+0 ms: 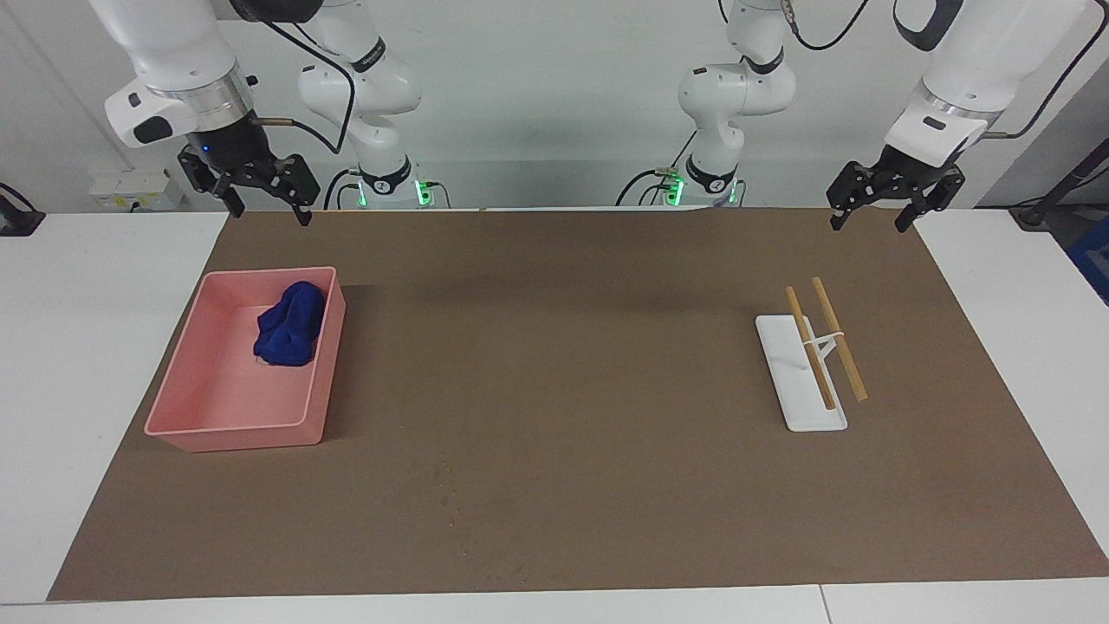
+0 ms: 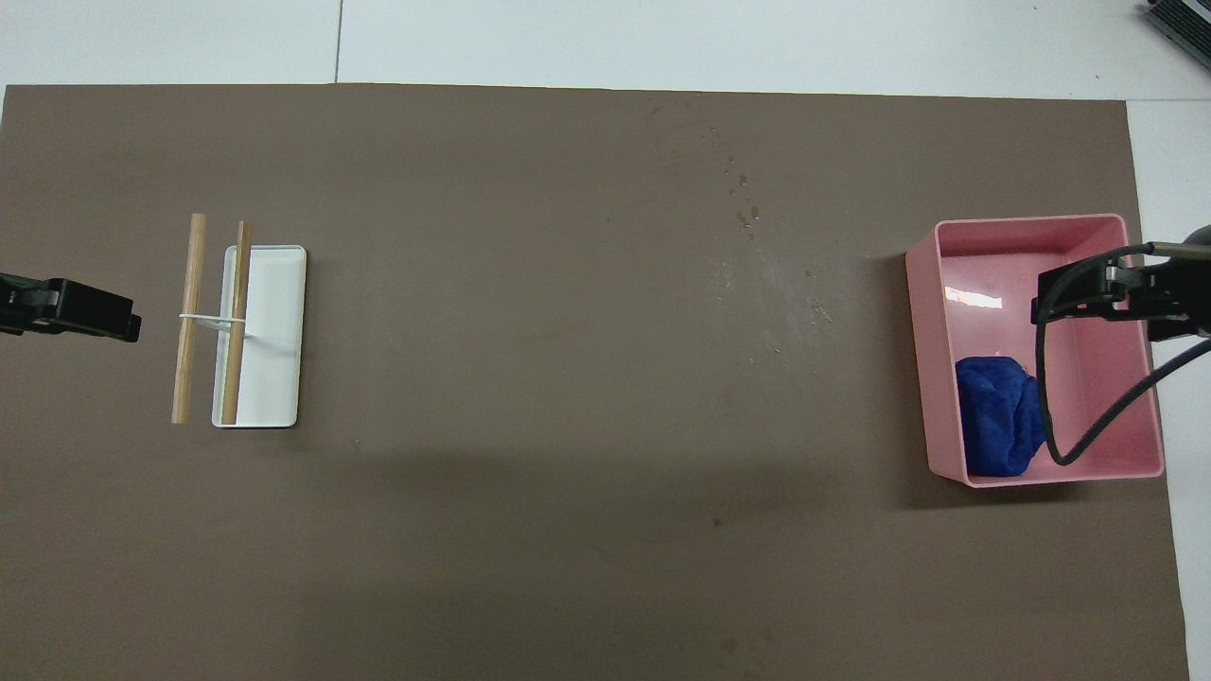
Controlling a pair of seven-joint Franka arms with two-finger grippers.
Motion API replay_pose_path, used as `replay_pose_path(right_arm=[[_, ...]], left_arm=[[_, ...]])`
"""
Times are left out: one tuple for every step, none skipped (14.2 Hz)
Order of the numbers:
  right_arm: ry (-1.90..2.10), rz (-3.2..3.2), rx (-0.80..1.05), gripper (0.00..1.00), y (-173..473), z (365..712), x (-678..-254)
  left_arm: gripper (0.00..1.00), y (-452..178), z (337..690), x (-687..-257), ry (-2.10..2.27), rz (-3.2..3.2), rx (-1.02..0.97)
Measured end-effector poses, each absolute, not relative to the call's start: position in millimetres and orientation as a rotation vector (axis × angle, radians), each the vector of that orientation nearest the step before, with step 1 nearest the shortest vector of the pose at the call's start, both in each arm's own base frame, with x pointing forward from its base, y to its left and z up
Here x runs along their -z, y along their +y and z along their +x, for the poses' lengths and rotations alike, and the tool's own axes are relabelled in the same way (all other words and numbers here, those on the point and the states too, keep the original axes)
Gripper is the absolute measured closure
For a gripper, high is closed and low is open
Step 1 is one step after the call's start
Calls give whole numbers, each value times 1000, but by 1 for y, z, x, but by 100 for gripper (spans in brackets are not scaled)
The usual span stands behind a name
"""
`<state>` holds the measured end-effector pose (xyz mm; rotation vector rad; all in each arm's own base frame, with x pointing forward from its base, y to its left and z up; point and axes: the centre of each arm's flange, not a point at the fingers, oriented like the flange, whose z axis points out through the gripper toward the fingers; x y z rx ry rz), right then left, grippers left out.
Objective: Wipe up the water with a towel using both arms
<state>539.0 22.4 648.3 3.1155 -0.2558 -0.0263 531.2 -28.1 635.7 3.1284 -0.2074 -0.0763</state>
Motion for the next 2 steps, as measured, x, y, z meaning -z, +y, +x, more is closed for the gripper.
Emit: replay_pose_path(right_arm=[[-255,3116,28,0,23,539,-648],[-256,3116,28,0,22,539,-648]], left_arm=[[0,-28,528,-639,-206,3128,89],[0,-27,527,-642,-204,3128,84]])
